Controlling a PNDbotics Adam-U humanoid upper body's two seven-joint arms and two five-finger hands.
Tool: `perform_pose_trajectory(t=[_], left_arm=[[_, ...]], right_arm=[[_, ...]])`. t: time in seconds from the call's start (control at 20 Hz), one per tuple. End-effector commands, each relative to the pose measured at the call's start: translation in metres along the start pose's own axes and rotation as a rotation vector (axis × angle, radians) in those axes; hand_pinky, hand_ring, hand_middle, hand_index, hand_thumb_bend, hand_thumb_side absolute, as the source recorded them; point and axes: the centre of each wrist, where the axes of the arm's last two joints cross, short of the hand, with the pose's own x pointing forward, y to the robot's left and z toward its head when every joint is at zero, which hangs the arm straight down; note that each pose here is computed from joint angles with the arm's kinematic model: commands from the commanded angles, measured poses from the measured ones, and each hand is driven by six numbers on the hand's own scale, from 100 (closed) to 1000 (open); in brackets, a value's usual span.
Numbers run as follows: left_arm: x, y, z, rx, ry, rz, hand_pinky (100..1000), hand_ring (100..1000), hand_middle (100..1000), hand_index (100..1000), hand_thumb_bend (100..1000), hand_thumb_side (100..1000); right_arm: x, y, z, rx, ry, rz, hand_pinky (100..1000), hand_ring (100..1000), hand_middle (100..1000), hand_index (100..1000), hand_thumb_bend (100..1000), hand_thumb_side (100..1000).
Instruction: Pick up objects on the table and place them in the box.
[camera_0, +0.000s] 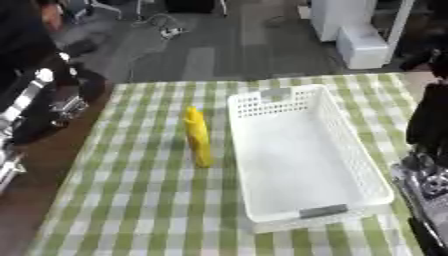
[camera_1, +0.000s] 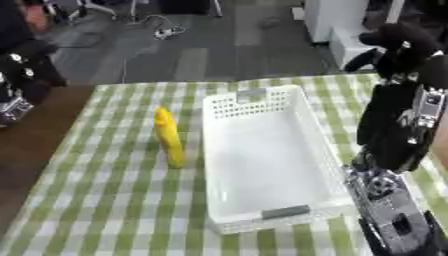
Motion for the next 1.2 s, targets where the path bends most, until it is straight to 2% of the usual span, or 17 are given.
perform_pose_trajectory(t=[0.05,0.1,0.6,1.2], left_arm=[[0.001,0.003,-0.006,-0.001,0.0,-0.024,1000,719,919,1000,485,796],[-0.001,0.002,-0.007,-0.006,0.003,-0.022,1000,718,919,1000,485,844],[-0.014,-0.006,-0.018,-0.03,0.02,-0.037,980,713,910,1000,492,855],[-0.049,-0.013,-0.023,-0.031,0.112,-0.057,971,708,905,1000,523,870]], right_arm=[[0.003,0.002,-0.007,-0.001,-0.026,-0.015,379,613,632,730,100,916],[0.003,0.002,-0.007,-0.001,-0.027,-0.016,379,613,632,730,100,916],[0.003,0.005,-0.01,-0.002,-0.031,-0.032,380,613,632,730,100,916],[0.003,0.009,-0.014,-0.008,-0.036,-0.053,382,613,632,730,100,915]])
